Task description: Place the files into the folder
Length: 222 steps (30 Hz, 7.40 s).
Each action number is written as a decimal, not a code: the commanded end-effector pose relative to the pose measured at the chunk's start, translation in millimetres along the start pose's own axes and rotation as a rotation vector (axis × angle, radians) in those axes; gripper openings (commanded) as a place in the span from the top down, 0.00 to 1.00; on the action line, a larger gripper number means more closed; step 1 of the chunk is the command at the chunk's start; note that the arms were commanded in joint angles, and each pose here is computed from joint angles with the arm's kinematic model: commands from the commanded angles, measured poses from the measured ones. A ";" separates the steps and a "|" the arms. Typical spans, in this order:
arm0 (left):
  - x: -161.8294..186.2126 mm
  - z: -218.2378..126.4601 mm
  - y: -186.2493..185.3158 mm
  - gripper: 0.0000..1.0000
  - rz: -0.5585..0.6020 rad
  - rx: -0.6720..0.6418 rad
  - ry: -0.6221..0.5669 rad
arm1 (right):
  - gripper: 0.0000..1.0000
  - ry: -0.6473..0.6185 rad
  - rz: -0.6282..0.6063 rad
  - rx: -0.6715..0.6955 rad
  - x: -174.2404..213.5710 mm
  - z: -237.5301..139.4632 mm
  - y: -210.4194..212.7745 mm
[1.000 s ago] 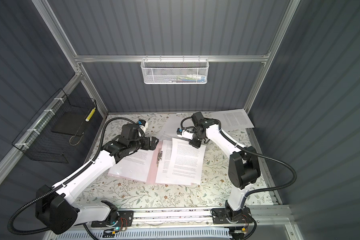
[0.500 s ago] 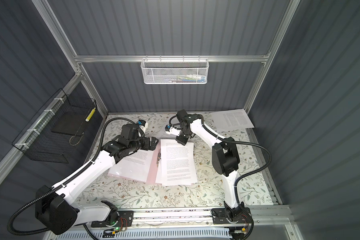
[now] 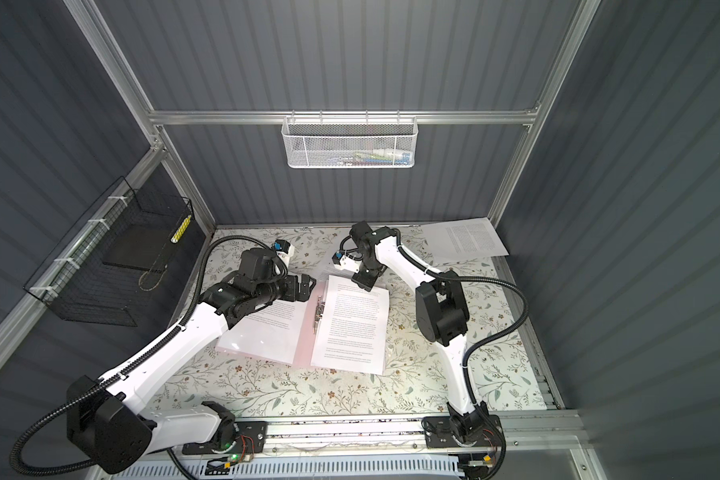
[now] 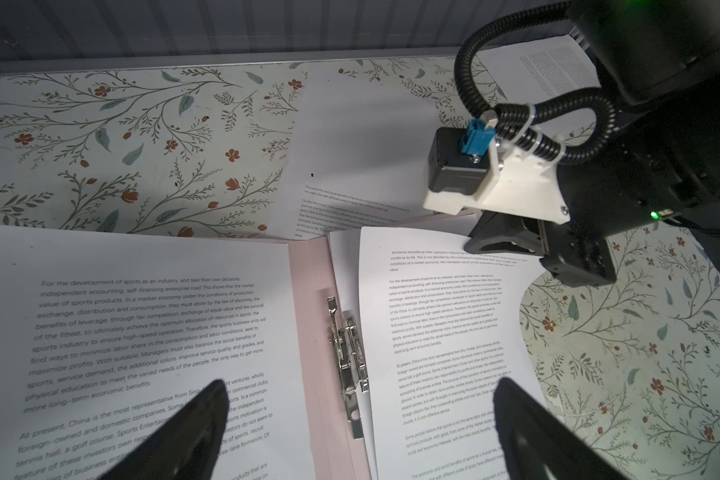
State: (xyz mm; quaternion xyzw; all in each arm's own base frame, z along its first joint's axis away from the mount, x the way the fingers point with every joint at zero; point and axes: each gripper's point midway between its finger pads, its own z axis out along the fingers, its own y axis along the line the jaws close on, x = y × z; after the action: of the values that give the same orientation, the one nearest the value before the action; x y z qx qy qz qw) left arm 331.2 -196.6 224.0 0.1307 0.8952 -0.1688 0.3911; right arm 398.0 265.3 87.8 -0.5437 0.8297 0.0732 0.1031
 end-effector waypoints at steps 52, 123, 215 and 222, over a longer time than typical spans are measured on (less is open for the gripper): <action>33.4 2.1 -16.5 0.00 0.034 0.132 0.083 | 1.00 0.025 -0.076 -0.027 -20.7 27.7 0.8; 244.9 -36.4 -124.6 0.00 0.012 0.195 0.629 | 0.01 -0.640 1.034 0.198 59.0 -87.6 -53.5; 240.8 -5.4 -197.5 0.00 0.226 0.345 0.520 | 0.01 -0.633 1.599 0.190 198.6 -102.2 -120.8; 182.4 11.0 -198.8 0.00 0.090 0.363 0.459 | 0.01 -0.650 1.706 0.118 182.1 -79.2 -213.2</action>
State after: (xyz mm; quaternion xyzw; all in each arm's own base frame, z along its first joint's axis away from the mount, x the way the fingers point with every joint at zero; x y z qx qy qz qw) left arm 131.6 -363.2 111.5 0.2754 0.9094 -0.2701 0.1553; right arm 498.5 2.6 122.7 0.2862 0.8896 0.2155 0.2832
